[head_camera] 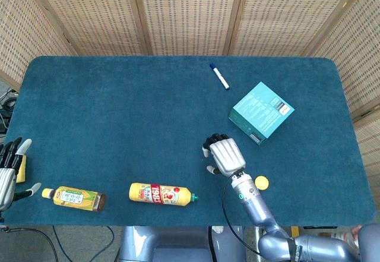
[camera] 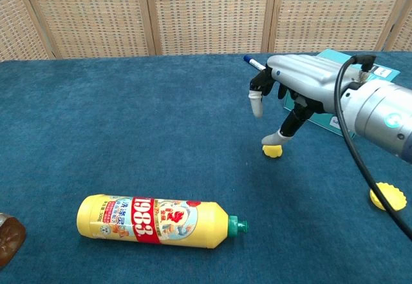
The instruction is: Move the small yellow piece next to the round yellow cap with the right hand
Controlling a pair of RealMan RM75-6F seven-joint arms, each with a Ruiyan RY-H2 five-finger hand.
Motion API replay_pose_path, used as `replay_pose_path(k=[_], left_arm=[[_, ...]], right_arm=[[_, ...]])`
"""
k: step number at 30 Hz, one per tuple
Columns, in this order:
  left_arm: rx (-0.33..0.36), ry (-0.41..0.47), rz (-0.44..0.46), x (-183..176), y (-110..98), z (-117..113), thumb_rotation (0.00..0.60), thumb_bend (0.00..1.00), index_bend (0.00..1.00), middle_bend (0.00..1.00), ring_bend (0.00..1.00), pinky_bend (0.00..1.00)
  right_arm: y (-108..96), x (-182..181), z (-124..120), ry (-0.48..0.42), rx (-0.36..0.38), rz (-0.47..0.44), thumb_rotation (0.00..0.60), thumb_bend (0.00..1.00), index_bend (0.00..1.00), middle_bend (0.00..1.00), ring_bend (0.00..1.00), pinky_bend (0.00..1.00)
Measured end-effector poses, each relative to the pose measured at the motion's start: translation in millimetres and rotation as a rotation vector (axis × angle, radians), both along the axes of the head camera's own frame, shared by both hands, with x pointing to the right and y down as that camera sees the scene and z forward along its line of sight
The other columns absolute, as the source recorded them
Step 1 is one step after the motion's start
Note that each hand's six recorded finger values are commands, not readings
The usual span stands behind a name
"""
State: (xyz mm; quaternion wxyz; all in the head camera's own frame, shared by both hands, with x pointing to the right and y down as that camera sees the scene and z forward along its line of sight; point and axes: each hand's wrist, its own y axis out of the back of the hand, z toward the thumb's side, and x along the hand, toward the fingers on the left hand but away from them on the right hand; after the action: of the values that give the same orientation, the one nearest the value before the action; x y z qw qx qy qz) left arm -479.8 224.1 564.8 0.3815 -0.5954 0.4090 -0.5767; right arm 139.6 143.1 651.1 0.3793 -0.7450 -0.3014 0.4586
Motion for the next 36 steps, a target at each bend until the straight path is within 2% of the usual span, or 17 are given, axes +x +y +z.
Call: replay_pose_path(k=[4,10,20,27,36], left_arm=[[-0.003,0.000,-0.001,0.0,-0.2,0.9,0.600,0.05,0.00,0.00,0.00,0.00],[-0.008,0.001,-0.002,-0.7,-0.3,2.0,0.600,0.05,0.00,0.00,0.00,0.00],[-0.011,0.003,0.001,-0.4,-0.4,2.8,0.600,0.05,0.00,0.00,0.00,0.00],[-0.012,0.003,0.004,0.8,0.1,2.9,0.600,0.05,0.00,0.00,0.00,0.00],[-0.013,0.005,0.006,1.2,0.2,2.9,0.600,0.05,0.00,0.00,0.00,0.00]], right_arm=[[-0.2,-3.7,12.7,0.027,-0.016,-0.006,0.600,0.06,0.57,0.40,0.28,0.33],[2.3,-13.9,29.2,0.062,-0.034,-0.030,0.600,0.19,0.55,0.38,0.26,0.33],[2.9,-24.3,36.4,0.079,-0.033,-0.050,0.600,0.31,0.46,0.31,0.20,0.31],[-0.7,-26.7,36.1,0.104,-0.019,-0.067,0.600,0.35,0.45,0.30,0.18,0.30],[-0.6,-19.9,46.9,0.182,-0.025,-0.090,0.600,0.38,0.40,0.25,0.12,0.26]])
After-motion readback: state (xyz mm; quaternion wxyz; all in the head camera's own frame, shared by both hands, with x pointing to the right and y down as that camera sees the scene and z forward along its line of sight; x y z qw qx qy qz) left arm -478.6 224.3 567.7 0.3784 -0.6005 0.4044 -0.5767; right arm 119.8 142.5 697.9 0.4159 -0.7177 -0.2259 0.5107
